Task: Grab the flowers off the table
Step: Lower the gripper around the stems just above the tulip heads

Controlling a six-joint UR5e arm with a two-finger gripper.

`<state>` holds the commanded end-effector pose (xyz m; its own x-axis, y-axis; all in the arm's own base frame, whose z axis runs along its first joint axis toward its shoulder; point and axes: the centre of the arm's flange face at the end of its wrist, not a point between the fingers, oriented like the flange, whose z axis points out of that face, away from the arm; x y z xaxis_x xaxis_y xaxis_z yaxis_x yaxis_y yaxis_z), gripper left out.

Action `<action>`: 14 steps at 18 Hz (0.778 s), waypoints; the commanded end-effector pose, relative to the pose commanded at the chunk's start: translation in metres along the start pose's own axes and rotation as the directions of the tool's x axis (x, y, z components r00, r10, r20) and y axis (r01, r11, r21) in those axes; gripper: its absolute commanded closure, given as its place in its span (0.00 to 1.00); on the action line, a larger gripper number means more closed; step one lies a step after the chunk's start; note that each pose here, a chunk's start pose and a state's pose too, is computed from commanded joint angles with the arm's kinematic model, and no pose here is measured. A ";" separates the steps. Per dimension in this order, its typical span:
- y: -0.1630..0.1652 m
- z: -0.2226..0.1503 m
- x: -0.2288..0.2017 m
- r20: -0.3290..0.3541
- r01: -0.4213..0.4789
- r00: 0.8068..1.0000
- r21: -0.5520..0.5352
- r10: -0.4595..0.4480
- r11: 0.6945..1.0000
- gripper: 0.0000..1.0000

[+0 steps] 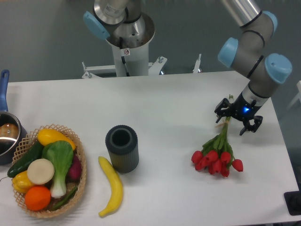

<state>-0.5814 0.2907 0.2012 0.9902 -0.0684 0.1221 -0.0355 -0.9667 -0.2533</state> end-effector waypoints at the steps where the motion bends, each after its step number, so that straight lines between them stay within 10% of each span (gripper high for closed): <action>1: -0.001 0.000 0.000 0.003 -0.002 1.000 0.000 0.002 1.000 0.04; 7: -0.001 0.001 -0.004 0.006 -0.008 1.000 -0.001 0.008 1.000 0.32; 14: -0.001 0.003 -0.005 0.003 -0.007 1.000 -0.001 0.007 1.000 0.33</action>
<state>-0.5856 0.2925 0.1974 0.9903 -0.0744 0.1177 -0.0425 -0.9665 -0.2529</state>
